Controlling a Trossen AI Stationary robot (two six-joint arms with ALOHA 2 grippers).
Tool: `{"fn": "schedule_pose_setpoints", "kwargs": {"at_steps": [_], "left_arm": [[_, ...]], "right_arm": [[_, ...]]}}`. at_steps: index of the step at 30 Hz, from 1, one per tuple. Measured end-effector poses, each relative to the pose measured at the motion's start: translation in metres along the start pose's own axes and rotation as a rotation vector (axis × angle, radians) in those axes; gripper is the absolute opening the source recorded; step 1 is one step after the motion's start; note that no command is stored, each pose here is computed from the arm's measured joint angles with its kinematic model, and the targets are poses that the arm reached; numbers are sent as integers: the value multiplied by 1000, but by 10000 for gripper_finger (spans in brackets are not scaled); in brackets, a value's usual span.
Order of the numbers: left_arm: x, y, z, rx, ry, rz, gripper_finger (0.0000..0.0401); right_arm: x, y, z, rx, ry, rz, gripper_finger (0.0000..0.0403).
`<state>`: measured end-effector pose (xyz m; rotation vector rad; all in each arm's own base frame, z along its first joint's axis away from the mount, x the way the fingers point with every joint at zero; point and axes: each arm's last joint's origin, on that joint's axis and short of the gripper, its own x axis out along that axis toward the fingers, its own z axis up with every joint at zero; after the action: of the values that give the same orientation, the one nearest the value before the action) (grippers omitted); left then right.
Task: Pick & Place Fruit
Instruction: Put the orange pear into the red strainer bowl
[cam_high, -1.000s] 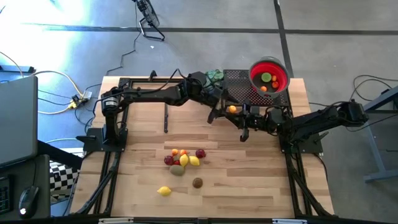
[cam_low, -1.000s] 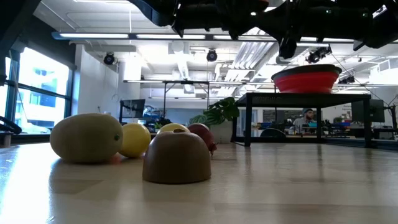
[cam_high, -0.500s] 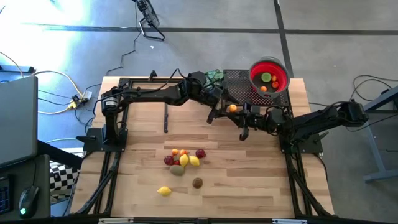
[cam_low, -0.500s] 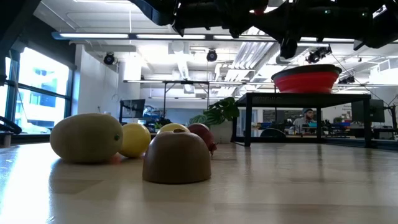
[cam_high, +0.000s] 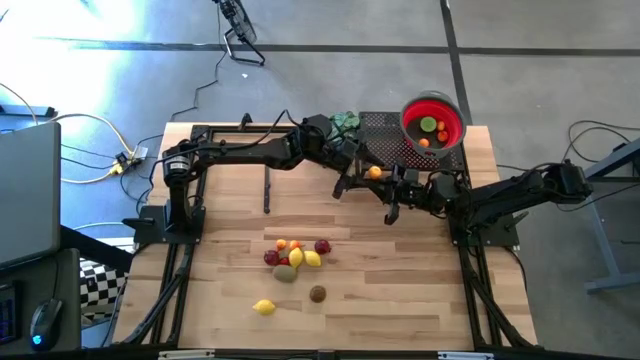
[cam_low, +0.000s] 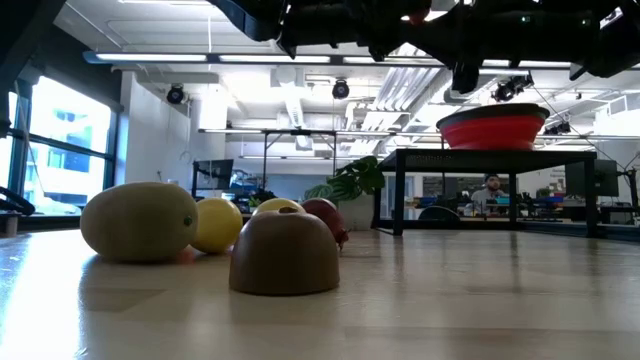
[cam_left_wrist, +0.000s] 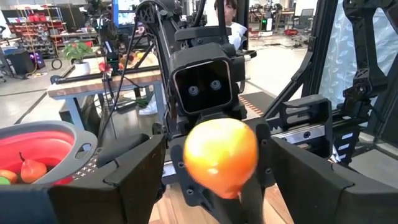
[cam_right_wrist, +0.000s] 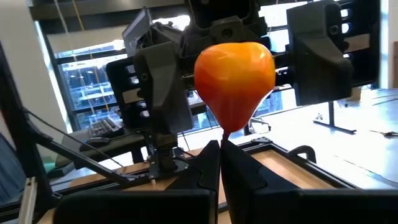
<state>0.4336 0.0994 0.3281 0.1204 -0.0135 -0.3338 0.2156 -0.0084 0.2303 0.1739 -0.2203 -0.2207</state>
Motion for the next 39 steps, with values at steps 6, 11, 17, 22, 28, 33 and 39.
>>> {"fn": "schedule_pose_setpoints", "kwargs": {"at_steps": [6, 11, 17, 22, 28, 33, 39], "left_arm": [[-5, -2, 10, 10, -17, -3, 278], [-18, -5, 30, 24, -28, -8, 278], [-35, -7, 49, 50, -18, 5, 278], [-44, -12, 61, 61, -14, 9, 278], [-51, -16, 70, 71, -23, 11, 278], [-51, -16, 69, 64, -16, 20, 278], [-50, -15, 66, 47, 22, 67, 278]], "right_arm": [[-2, 0, 5, 4, -22, -6, 4], [-8, 0, 17, -16, -66, -28, 4], [-17, -3, 28, -34, -77, -107, 4], [-28, -7, 39, -26, -106, -218, 4], [-43, -13, 56, 16, -199, -398, 4], [-55, -19, 65, 51, -250, -583, 4], [-62, -25, 66, 14, -237, -860, 4]]}}
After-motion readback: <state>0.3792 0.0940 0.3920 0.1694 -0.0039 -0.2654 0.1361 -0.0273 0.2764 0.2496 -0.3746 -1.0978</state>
